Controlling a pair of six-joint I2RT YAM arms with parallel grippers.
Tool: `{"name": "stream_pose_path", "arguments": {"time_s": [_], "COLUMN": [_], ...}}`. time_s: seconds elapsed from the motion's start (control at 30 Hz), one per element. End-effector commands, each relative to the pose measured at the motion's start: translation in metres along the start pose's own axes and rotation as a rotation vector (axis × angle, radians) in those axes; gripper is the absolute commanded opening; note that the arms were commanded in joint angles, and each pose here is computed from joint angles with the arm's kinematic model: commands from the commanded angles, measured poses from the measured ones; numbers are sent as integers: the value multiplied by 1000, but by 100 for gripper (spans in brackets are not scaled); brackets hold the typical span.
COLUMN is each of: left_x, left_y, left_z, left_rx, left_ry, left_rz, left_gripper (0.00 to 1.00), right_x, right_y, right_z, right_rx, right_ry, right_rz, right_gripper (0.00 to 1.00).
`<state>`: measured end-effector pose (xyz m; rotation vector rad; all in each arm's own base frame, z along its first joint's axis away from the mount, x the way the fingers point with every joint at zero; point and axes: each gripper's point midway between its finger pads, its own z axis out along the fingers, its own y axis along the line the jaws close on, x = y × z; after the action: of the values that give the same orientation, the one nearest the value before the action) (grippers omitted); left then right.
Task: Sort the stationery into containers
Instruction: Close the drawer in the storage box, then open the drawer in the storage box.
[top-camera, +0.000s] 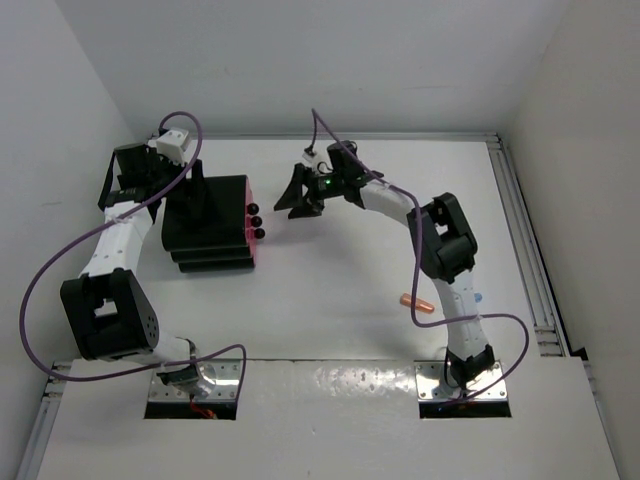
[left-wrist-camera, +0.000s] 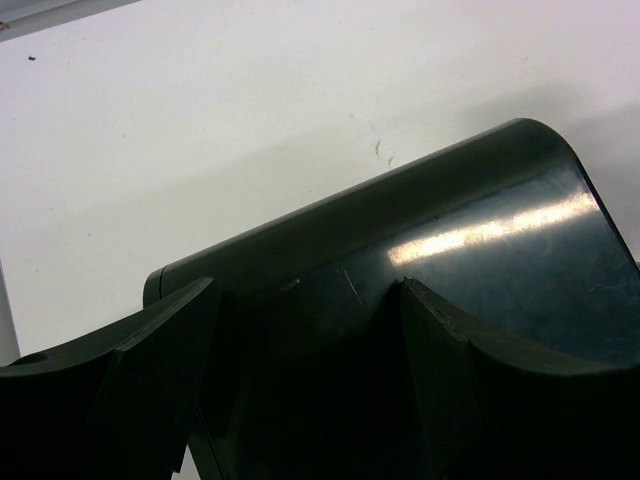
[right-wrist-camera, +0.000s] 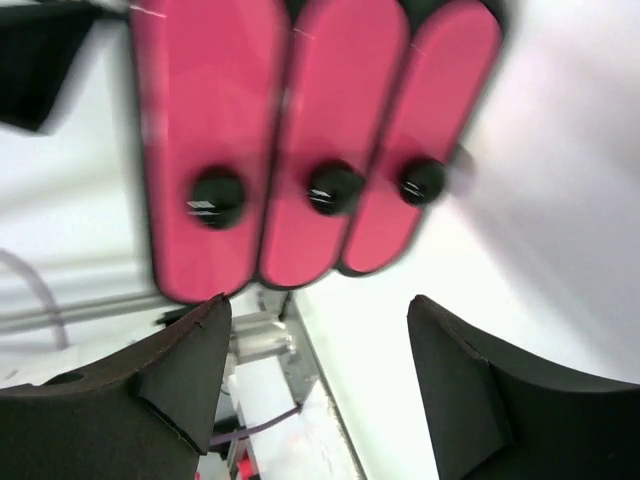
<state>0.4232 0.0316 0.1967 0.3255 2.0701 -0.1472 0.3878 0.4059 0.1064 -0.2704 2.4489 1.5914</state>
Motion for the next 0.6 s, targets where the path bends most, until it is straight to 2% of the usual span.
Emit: {"name": "stream_pose_path", "arguments": {"time_s": [0.0, 0.1, 0.27, 0.57], "left_x": [112, 114, 111, 112], "left_y": [-28, -28, -28, -27], "left_z": [-7, -6, -5, -7], "left_rx": [70, 74, 71, 67], "left_ry": [384, 385, 385, 391], "left_rz": [-165, -173, -176, -174], "left_gripper": [78, 78, 78, 78], "right_x": [-10, -10, -12, -11], "right_y": [80, 89, 91, 91], "right_z": [-24, -20, -1, 21], "right_rx": [-244, -283, -303, -327], "right_ry": [-9, 0, 18, 21], "right_rz": [-197, -210, -214, -227], "right_gripper": [71, 68, 57, 57]}}
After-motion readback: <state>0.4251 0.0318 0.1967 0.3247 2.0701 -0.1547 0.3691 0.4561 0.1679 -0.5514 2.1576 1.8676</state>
